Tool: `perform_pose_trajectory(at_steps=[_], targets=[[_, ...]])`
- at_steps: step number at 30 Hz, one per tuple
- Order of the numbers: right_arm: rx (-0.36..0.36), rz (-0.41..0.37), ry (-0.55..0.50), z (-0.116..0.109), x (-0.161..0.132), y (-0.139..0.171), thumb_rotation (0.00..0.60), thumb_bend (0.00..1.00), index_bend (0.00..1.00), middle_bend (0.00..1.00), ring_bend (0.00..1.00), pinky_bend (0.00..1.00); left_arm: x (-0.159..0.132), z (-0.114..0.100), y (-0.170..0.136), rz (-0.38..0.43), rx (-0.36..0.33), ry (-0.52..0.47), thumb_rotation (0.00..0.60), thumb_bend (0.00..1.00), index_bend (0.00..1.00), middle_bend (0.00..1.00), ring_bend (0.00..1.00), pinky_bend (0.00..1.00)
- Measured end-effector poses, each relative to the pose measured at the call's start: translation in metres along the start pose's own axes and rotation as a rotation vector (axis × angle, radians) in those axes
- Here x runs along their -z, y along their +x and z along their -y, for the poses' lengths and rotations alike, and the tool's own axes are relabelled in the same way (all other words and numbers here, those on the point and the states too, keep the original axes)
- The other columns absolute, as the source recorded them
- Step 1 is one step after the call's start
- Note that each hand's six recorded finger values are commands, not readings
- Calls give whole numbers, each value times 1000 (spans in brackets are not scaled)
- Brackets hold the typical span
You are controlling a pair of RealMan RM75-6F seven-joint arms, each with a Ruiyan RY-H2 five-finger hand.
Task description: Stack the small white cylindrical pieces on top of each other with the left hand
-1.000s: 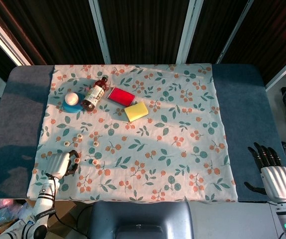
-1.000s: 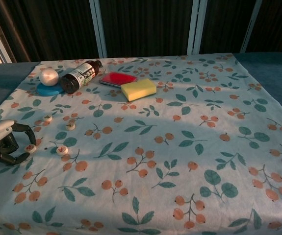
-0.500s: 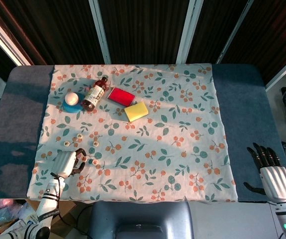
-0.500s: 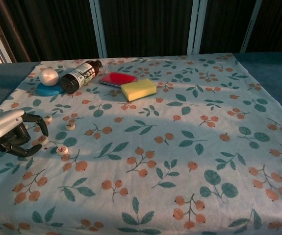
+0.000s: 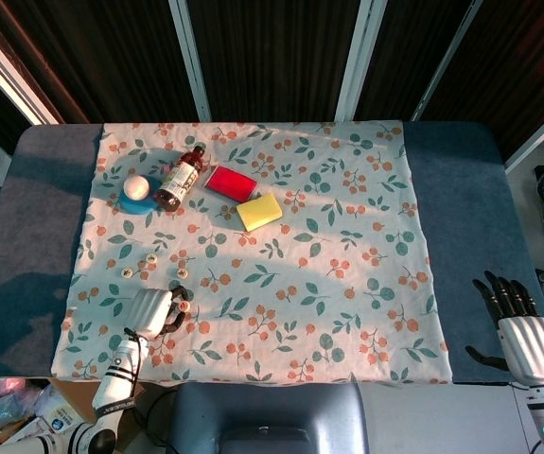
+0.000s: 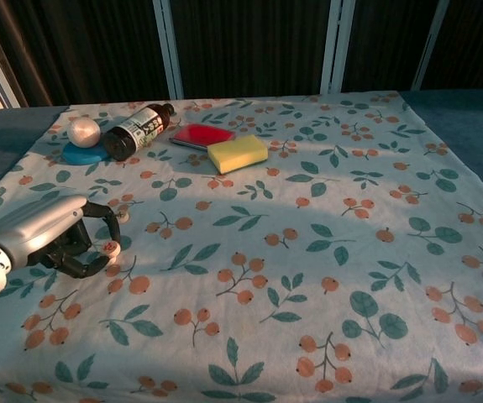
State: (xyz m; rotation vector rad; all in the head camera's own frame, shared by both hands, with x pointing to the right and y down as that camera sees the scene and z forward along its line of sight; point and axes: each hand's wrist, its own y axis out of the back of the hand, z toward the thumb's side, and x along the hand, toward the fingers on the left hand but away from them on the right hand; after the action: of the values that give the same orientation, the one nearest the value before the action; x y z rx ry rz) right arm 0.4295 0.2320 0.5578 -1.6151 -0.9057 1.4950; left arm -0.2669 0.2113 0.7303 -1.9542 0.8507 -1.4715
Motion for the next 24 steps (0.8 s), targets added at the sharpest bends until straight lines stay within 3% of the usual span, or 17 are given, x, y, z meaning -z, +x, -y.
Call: perform_pose_trajectory(at_steps=[15,24], targets=[[-2,0,-1,0,0,0,600,152,0,0,0,0,6,0,-1,-10,8,22,600,404,467,1000,1000,1000],[0,1,-2,-1,0,0,600,153,0,0,0,0,9,2,-1,-12,17,28,600,405,374,1000,1000,1000]])
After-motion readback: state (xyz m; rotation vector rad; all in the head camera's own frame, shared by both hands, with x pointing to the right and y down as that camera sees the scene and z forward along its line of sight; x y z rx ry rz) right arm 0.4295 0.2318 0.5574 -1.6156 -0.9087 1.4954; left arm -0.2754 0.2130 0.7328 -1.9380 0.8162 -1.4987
